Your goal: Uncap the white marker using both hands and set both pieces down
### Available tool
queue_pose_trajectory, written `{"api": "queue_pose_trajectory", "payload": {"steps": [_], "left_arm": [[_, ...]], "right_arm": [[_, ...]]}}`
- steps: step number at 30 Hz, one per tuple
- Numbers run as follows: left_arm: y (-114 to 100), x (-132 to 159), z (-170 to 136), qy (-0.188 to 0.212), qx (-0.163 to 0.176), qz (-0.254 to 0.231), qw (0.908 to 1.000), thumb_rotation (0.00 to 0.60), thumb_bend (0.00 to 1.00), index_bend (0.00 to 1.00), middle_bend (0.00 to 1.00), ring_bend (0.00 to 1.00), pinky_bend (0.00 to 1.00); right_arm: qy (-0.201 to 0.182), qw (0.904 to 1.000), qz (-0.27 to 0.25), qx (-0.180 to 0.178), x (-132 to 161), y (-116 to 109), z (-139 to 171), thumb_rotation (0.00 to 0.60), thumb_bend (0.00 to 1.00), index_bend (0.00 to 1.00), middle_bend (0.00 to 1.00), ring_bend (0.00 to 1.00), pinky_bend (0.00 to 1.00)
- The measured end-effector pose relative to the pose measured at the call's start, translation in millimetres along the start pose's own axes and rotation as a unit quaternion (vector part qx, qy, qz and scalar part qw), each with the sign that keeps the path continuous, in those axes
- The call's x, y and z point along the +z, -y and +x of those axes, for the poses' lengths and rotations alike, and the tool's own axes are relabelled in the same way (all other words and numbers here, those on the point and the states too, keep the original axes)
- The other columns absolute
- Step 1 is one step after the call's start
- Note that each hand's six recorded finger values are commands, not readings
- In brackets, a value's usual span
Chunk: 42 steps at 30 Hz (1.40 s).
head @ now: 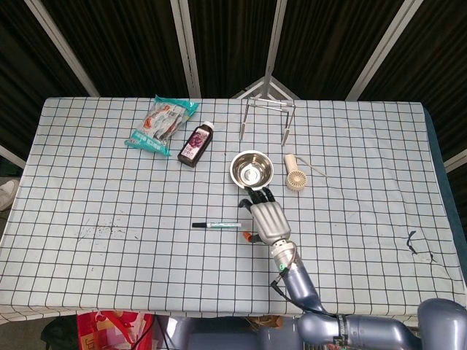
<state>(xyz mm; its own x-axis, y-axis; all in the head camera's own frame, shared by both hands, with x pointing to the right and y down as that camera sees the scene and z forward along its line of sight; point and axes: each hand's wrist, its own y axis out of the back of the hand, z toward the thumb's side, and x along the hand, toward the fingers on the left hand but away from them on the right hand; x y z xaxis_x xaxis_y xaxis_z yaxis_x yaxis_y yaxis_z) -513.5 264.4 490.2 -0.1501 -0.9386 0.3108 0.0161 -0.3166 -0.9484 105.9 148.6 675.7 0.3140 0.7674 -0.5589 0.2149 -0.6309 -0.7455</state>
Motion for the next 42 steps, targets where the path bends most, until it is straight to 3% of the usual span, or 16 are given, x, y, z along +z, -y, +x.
{"api": "queue_pose_trajectory", "payload": {"steps": [16, 27, 42], "left_arm": [[3.8, -21.1, 5.1, -0.025, -0.001, -0.004, 0.9997, 0.600, 0.41, 0.00, 0.00, 0.00, 0.09], [8.4, -27.3, 6.5, -0.034, -0.005, -0.002, 0.9994, 0.600, 0.41, 0.00, 0.00, 0.00, 0.09], [12.4, -20.7, 8.5, -0.031, -0.012, 0.009, 0.9994, 0.600, 0.41, 0.00, 0.00, 0.00, 0.09]], "right_arm": [[0.005, 0.9997, -0.004, 0.023, 33.5, 51.9, -27.5, 0.600, 0.24, 0.48, 0.10, 0.15, 0.07], [0.021, 0.9996, 0.004, 0.020, 23.7, 56.0, -32.6, 0.600, 0.34, 0.51, 0.10, 0.15, 0.07], [0.028, 0.9991, 0.006, 0.032, 16.0, 62.2, -36.4, 0.600, 0.35, 0.53, 0.10, 0.15, 0.07]]}}
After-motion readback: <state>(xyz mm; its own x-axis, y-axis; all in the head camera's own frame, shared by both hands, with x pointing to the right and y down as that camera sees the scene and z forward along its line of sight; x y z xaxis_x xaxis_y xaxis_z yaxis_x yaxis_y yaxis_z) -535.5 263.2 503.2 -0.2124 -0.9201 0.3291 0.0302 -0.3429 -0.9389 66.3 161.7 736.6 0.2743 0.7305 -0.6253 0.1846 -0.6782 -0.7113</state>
